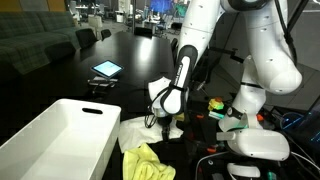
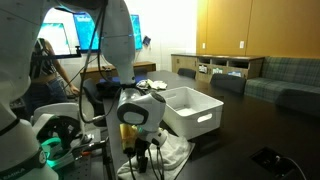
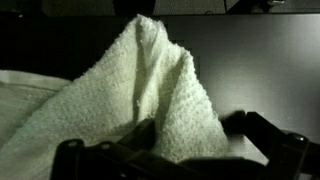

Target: Pick up the marker pen and small tape from the table and put them in the white cup. Pick up the towels from the table and put them in the container.

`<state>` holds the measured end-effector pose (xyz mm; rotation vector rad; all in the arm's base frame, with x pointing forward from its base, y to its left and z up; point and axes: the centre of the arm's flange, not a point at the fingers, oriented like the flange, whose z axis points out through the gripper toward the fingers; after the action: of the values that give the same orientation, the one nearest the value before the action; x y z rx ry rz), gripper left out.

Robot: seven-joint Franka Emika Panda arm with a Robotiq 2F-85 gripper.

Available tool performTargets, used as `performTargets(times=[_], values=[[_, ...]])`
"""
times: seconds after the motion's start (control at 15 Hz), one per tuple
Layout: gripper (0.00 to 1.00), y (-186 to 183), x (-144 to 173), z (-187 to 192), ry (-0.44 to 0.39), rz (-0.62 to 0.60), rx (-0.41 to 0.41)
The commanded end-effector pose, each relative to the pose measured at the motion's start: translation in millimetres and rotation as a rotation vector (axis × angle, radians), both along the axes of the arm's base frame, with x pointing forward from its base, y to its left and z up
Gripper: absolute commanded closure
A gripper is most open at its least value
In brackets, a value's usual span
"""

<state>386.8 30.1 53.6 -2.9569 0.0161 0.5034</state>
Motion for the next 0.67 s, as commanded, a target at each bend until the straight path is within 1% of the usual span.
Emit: performTargets(times=[0.0, 0.13, 0.2, 0.47, 0.6], values=[[0.21, 3, 9, -18, -0.005, -0.016, -0.002], [0.31, 5, 11, -11, 0.002, -0.005, -0.016], [0.38, 5, 12, -5, -0.001, 0.008, -0.023], [0.71, 3, 18, 15, -0.013, 0.041, -0.054], [0.85, -1, 19, 28, -0.022, 0.049, -0.067]])
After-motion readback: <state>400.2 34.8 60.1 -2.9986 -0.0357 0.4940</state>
